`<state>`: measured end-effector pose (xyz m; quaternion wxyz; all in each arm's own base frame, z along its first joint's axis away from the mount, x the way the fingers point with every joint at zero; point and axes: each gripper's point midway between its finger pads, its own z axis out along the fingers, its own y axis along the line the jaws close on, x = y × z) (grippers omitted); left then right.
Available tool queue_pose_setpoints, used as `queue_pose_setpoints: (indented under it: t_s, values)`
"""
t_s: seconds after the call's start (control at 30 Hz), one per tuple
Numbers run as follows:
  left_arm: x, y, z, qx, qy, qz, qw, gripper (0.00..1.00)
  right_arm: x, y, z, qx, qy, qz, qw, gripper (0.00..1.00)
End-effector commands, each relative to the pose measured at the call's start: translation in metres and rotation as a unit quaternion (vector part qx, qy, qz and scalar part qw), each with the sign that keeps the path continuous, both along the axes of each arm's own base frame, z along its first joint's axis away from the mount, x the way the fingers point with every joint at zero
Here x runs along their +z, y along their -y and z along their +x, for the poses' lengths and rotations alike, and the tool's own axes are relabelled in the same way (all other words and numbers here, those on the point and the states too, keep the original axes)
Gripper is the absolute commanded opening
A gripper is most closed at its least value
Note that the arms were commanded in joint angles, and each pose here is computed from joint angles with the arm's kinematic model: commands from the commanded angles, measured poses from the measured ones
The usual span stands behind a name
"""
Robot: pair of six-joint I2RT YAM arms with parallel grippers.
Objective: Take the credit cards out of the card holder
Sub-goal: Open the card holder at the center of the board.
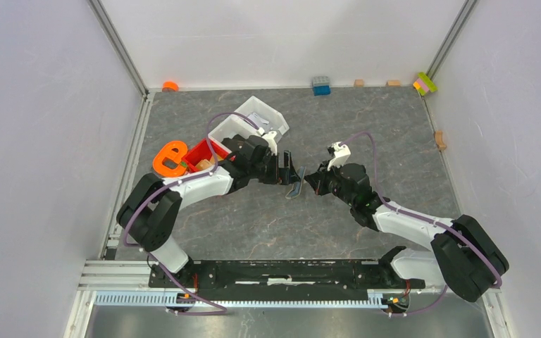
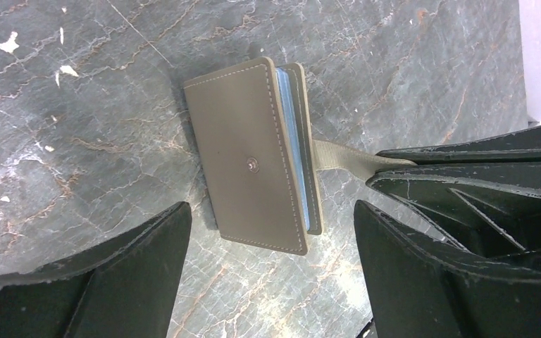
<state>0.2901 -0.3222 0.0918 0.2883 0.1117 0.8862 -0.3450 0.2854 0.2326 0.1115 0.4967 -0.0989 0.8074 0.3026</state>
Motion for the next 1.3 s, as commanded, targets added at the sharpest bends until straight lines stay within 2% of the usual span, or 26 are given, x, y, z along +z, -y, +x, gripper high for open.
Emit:
queue_pose_setpoints:
  t_s: [0.0,0.07,0.13,0.23,0.4,0.5,0.83,0.97,1.07,1.13,1.17,1.27]
  values:
    - [0.014,0.007,0.001,-0.023,0.027,-0.014,0.999,0.88,0.019,-0.007,0.006,0.010,0.034,0.015,0.999,0.00]
    - [0.009,0.009,0.002,-0.025,0.016,-0.004,1.000,0.85,0.019,-0.008,0.006,0.011,0.034,0.015,0.999,0.00]
    - [0.004,0.011,0.003,-0.026,0.009,0.005,1.000,0.87,0.018,-0.008,0.006,0.012,0.033,0.015,0.999,0.00]
    - [-0.013,0.001,0.005,-0.017,-0.010,0.057,0.998,0.89,0.019,-0.008,0.006,0.012,0.033,0.015,0.999,0.00]
    - [-0.025,-0.004,0.007,-0.011,-0.023,0.099,0.995,0.87,0.018,-0.008,0.006,0.012,0.031,0.014,0.999,0.00]
    - [-0.030,-0.011,0.010,0.000,-0.028,0.120,0.992,0.81,0.018,-0.007,0.007,0.008,0.031,0.011,0.999,0.00]
    - [-0.025,-0.004,0.007,-0.008,-0.036,0.094,0.995,0.39,0.011,0.013,0.014,-0.048,0.022,-0.012,0.999,0.01]
    - [-0.029,-0.010,0.011,0.008,-0.048,0.091,0.995,0.33,-0.003,0.027,0.021,-0.091,-0.005,-0.039,0.995,0.02]
    - [-0.033,-0.014,0.012,0.016,-0.065,0.076,0.995,0.26,-0.013,0.034,0.025,-0.108,-0.026,-0.051,0.993,0.09]
    - [-0.036,-0.014,0.013,0.015,-0.075,0.064,0.995,0.21,-0.018,0.034,0.025,-0.106,-0.037,-0.049,0.992,0.30]
    - [-0.037,-0.015,0.013,0.016,-0.079,0.062,0.995,0.20,-0.021,0.033,0.025,-0.104,-0.045,-0.047,0.992,0.43]
    - [-0.044,-0.015,0.014,0.019,-0.090,0.061,0.994,0.19,-0.031,0.032,0.023,-0.095,-0.065,-0.029,0.993,0.67]
